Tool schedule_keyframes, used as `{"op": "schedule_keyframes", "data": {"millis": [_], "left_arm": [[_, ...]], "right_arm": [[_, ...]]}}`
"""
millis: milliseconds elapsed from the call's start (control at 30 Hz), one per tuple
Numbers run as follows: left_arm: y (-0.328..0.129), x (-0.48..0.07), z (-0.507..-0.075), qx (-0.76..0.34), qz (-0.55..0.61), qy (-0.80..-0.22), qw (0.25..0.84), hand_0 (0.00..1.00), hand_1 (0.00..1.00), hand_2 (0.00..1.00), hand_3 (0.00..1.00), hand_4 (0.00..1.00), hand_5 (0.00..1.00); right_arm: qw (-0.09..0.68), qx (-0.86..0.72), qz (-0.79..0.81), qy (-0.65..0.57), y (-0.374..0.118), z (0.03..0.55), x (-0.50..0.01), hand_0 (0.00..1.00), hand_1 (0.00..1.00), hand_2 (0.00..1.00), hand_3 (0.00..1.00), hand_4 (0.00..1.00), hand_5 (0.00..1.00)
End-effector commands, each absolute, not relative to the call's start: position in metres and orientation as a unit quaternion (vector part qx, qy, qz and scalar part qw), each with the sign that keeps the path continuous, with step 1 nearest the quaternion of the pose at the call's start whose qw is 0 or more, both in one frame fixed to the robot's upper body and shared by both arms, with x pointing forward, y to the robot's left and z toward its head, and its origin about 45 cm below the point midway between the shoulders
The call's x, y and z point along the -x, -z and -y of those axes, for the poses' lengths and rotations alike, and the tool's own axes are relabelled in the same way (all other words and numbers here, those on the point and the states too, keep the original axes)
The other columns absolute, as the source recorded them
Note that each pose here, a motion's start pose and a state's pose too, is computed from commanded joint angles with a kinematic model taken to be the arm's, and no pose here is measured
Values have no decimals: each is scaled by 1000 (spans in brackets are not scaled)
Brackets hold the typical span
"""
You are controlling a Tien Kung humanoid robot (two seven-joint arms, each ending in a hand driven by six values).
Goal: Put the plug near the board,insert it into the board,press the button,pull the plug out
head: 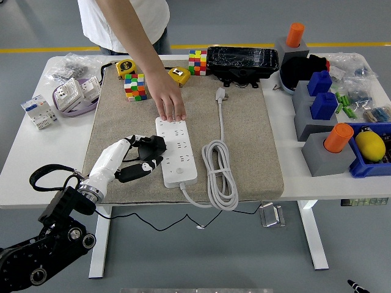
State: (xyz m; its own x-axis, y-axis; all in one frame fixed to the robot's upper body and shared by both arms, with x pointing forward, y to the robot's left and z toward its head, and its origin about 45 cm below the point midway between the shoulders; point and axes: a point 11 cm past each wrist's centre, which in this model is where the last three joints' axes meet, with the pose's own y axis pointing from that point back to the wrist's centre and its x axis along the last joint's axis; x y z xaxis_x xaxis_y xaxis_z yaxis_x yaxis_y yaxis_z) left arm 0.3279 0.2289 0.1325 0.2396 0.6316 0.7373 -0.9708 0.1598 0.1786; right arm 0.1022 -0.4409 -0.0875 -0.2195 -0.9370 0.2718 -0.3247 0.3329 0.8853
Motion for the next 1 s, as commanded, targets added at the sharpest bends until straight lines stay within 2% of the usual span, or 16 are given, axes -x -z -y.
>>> {"op": "schedule_keyframes", "data": {"millis": [1000], "left_arm": [[-149, -341, -199, -307, 283, -535, 734, 739, 777, 772, 772, 816, 637]], "right_arm": [[426, -450, 698, 360, 88, 442, -100, 610, 639, 642, 551, 946, 478]]}}
